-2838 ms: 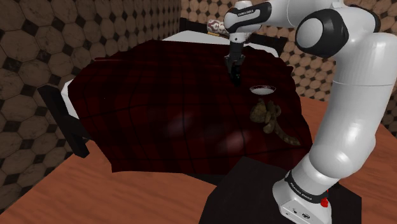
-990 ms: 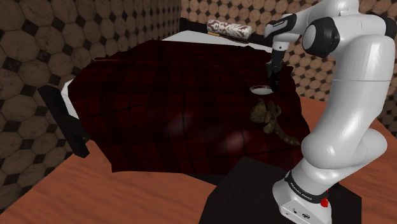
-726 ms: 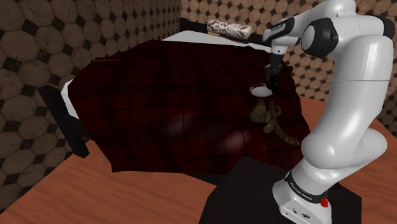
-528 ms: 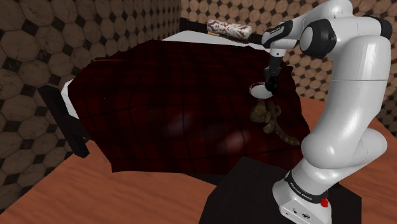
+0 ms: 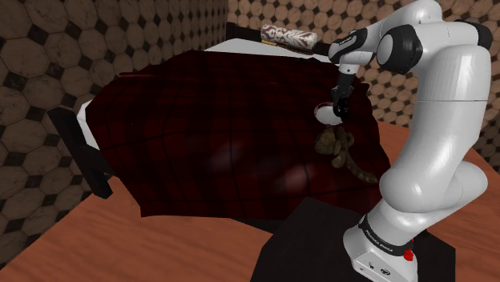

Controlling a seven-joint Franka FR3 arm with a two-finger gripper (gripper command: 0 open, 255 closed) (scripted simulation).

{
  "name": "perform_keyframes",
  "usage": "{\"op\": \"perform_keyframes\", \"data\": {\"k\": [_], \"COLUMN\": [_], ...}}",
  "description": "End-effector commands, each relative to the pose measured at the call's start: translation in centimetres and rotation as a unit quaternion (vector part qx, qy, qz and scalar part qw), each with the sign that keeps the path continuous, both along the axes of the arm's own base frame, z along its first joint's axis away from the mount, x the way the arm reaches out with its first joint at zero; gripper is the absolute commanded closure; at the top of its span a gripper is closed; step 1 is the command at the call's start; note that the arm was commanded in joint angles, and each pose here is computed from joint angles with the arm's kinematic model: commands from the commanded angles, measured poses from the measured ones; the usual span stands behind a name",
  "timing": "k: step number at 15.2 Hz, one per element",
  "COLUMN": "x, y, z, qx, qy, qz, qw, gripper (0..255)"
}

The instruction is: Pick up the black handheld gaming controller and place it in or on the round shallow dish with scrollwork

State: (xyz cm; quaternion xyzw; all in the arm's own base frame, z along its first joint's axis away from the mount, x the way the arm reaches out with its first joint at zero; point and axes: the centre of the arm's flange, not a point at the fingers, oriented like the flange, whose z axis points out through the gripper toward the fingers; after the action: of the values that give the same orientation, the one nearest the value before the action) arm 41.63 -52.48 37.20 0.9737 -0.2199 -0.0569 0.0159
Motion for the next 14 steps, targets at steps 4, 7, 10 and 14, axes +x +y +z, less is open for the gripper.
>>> {"op": "perform_keyframes", "data": {"k": [4, 7, 10, 14], "x": [0.0, 0.2, 0.6, 0.6], "y": [0.0, 0.0, 0.0, 0.0], "z": [0.0, 1.3, 5.0, 5.0], "qx": [0.0, 0.0, 0.0, 0.0], "qy": [0.0, 0.0, 0.0, 0.0], "qz": [0.0, 0.0, 0.0, 0.0], "qw": [1.0, 1.0, 1.0, 1.0], "gripper": [0, 0, 0, 0]}}
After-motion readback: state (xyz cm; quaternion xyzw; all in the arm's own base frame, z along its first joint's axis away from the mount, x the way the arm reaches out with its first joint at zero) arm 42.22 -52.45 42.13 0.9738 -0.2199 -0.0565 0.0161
